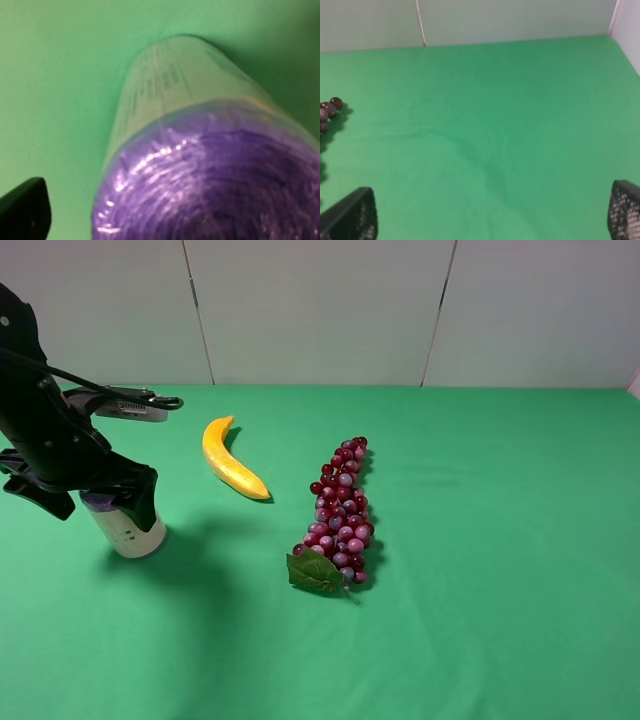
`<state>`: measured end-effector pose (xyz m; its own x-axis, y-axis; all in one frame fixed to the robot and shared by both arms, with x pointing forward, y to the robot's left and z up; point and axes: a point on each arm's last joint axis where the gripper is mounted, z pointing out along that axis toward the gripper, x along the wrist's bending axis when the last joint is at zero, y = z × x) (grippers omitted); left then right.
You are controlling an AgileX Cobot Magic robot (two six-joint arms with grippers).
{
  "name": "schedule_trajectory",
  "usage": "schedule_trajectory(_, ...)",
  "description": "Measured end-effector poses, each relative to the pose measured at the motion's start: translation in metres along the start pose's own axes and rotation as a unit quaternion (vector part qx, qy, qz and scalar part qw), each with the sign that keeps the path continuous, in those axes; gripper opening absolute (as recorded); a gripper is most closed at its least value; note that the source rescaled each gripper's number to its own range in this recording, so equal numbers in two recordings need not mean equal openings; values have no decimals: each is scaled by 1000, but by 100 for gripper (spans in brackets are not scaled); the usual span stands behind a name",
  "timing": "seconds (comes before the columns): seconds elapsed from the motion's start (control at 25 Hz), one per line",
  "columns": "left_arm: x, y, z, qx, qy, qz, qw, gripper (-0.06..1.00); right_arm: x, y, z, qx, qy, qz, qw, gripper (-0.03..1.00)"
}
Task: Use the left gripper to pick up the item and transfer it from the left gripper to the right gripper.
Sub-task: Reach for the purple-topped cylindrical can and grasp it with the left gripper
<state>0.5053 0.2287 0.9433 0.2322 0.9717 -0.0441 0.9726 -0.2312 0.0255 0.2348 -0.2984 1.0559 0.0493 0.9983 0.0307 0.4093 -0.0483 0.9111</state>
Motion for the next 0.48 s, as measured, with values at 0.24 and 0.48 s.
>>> schedule_trajectory(0.24, 0, 5, 0, -29, 1, 28, 999, 100, 0, 0, 0, 0, 0, 0, 1000, 100)
schedule_trajectory(0.48, 0, 7, 0, -39, 2, 34, 999, 100, 0, 0, 0, 0, 0, 0, 1000, 100)
